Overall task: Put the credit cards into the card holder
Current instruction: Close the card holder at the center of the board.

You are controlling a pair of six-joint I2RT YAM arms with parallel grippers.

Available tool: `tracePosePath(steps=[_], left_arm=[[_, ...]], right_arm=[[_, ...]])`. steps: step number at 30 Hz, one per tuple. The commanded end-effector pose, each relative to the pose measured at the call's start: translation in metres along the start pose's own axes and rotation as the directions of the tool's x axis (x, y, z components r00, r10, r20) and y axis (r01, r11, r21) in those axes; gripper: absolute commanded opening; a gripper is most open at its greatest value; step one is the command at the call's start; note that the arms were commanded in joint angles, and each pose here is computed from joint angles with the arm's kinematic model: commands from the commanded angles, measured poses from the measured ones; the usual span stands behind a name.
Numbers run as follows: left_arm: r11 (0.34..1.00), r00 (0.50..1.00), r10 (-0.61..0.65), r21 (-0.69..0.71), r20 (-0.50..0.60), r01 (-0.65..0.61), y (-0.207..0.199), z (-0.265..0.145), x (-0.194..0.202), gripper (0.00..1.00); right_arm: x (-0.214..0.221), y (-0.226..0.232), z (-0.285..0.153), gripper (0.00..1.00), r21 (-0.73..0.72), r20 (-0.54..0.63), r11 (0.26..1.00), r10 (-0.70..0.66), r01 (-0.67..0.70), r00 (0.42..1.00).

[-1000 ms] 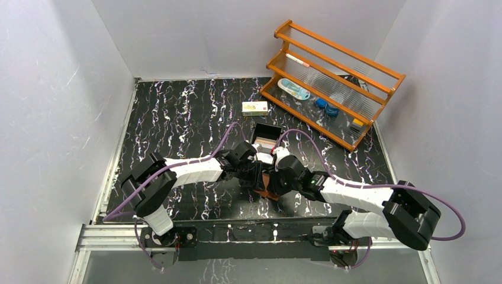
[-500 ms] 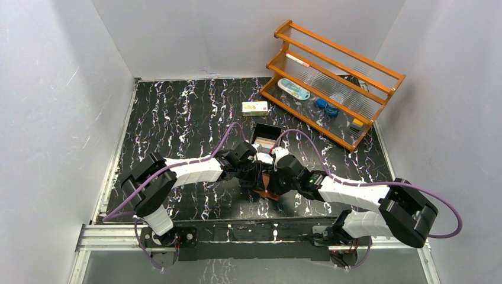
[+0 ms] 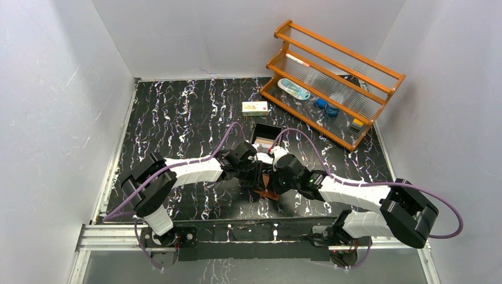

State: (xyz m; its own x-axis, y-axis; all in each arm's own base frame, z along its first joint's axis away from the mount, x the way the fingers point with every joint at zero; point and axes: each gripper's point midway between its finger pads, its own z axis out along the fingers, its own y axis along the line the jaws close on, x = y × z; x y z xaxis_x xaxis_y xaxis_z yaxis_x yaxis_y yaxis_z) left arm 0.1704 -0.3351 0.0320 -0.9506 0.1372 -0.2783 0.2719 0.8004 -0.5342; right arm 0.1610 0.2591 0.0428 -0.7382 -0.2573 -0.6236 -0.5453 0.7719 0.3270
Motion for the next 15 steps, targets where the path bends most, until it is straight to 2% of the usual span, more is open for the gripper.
tracePosePath(steps=[1,15], left_arm=[[0.980,0.996,-0.012,-0.200,-0.088,-0.005,0.0508,0.0081,0.0332,0.26],[0.979,0.995,-0.008,-0.202,-0.103,-0.013,0.0503,0.0099,0.0330,0.25]], right_arm=[[-0.0367,0.0131,-0.0090,0.00,-0.030,0.104,0.999,-0.037,0.040,0.994],[-0.0331,0.0054,-0.0062,0.00,0.008,0.090,0.999,-0.043,0.042,0.995]])
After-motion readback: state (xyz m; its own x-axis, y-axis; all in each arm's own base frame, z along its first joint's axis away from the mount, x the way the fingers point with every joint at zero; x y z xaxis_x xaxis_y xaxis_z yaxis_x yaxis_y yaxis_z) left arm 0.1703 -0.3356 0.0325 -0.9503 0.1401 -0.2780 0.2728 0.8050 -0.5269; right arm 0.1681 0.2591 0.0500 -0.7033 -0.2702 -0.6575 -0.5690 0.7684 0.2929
